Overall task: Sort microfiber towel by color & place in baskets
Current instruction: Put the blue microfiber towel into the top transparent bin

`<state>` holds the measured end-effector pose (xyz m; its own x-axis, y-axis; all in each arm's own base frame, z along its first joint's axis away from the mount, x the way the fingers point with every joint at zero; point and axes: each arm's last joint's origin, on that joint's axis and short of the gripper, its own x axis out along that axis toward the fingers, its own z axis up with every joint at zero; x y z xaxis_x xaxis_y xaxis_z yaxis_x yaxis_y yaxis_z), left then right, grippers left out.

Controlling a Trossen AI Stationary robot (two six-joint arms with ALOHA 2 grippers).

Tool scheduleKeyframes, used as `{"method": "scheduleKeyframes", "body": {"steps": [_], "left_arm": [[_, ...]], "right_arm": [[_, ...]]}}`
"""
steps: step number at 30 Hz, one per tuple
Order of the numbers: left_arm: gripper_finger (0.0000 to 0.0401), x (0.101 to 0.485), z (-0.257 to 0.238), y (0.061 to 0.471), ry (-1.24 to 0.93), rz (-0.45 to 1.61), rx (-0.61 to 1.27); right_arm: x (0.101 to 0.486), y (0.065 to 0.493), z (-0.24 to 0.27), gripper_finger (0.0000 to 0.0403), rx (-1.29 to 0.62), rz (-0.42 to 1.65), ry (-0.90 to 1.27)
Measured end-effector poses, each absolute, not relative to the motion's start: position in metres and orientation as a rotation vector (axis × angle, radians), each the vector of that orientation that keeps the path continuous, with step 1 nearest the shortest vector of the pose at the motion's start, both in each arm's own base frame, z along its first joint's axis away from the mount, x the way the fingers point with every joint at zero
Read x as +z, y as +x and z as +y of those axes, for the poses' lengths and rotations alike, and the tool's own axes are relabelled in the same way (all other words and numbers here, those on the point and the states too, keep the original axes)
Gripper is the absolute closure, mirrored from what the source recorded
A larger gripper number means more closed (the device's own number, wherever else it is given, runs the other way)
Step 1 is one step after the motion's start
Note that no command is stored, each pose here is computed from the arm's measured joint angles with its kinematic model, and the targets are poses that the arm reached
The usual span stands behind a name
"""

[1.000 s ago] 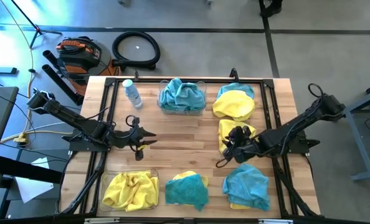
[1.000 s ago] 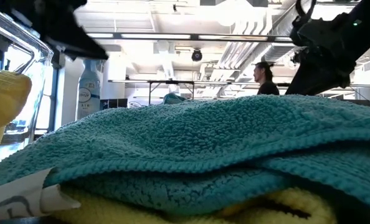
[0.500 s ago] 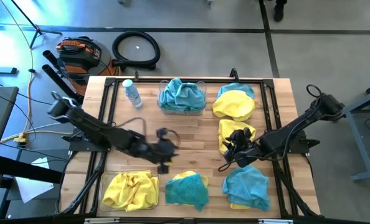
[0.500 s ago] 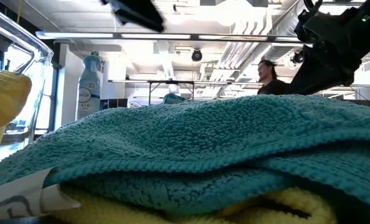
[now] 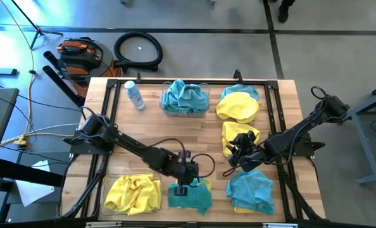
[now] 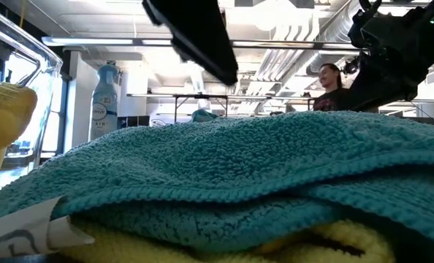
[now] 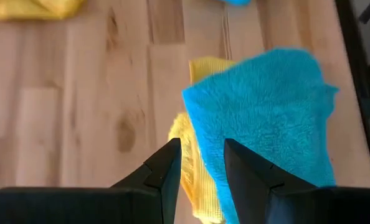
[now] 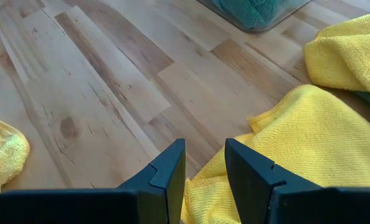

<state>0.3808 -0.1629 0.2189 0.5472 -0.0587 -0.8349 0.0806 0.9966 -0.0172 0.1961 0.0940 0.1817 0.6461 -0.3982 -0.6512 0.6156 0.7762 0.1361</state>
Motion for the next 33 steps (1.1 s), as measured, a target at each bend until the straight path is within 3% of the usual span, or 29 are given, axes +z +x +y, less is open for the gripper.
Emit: {"method": "scheduleKeyframes", "body": {"steps": [13,17,21,33], "left_arm": [[0.0291,0.163,-0.192,0.382,-0.038,1.132,-0.087],[0.0323,0.162,-0.195,0.381,-0.032,1.133,-0.093],[0.0390,0.174,-0.194,0.379,0.017,1.102,-0.126],[0.0400,0.268,-0.165,0.357,0.141,0.859,-0.045]], "right_arm": [[0.182,0.197,0.094,0.0293,-0.589,0.637,0.373],[0.182,0.197,0.094,0.0293,-0.589,0.635,0.374],[0.182,0.197,0.094,0.0293,-0.588,0.636,0.372],[0.182,0.196,0.094,0.0293,-0.591,0.641,0.366]]}}
